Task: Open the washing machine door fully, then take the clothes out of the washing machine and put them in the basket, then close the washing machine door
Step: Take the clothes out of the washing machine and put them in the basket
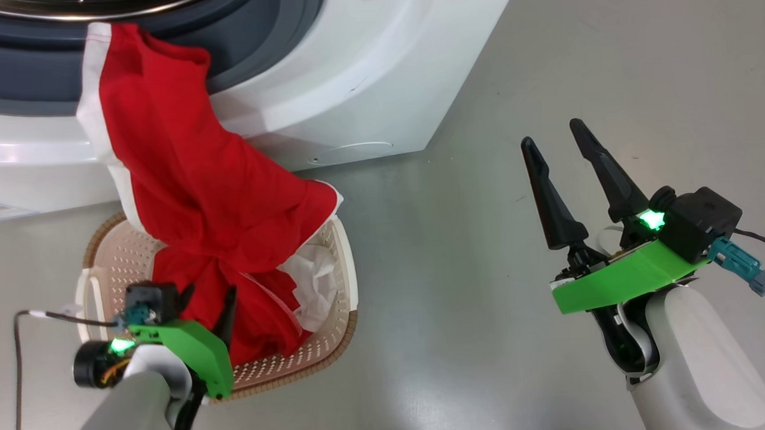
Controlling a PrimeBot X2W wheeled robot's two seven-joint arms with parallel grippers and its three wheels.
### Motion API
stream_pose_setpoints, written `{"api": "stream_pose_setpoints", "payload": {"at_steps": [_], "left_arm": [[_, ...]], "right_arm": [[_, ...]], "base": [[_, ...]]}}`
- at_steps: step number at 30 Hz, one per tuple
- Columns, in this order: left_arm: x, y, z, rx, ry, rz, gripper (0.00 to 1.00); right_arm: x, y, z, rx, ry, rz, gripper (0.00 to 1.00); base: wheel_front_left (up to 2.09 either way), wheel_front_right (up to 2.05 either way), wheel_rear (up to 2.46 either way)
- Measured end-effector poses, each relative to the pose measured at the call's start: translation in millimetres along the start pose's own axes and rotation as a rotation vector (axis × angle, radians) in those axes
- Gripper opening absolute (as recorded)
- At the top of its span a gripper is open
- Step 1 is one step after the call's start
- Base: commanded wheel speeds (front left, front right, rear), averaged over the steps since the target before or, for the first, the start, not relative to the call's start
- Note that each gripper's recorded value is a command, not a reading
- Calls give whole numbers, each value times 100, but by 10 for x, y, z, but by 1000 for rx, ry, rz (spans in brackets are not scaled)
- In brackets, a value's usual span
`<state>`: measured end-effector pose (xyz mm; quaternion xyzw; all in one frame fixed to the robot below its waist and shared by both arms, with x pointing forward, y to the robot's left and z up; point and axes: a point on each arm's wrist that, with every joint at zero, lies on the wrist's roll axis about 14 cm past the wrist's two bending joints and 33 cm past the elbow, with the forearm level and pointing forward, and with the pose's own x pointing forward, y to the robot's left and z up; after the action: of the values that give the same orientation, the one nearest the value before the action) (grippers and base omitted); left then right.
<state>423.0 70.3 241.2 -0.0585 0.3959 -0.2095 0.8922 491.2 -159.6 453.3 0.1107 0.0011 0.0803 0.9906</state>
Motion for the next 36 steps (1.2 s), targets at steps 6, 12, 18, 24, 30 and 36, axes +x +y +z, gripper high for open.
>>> {"api": "stream_pose_setpoints", "payload": {"at_steps": [6, 12, 18, 24, 30, 36], "left_arm": [[-60, 105, 317, -26, -114, 2, 100], [-206, 177, 529, -23, -224, 29, 100], [-360, 178, 747, -40, -340, 57, 100], [-543, 196, 1064, -50, -473, 89, 100], [-741, 212, 1253, -50, -564, 111, 100], [-929, 215, 1494, -40, -661, 125, 100]], "right_arm": [[20, 19, 25, 1, -9, 7, 100], [23, 9, 54, -1, -16, 5, 100], [25, 32, 71, 1, -21, 11, 100], [19, 31, 103, -2, -28, 11, 100], [11, 31, 146, -5, -38, 11, 100], [9, 32, 173, -6, -45, 11, 100]], "base": [[0, 0, 0], [0, 0, 0], [0, 0, 0], [0, 0, 0], [0, 0, 0], [0, 0, 0]]}}
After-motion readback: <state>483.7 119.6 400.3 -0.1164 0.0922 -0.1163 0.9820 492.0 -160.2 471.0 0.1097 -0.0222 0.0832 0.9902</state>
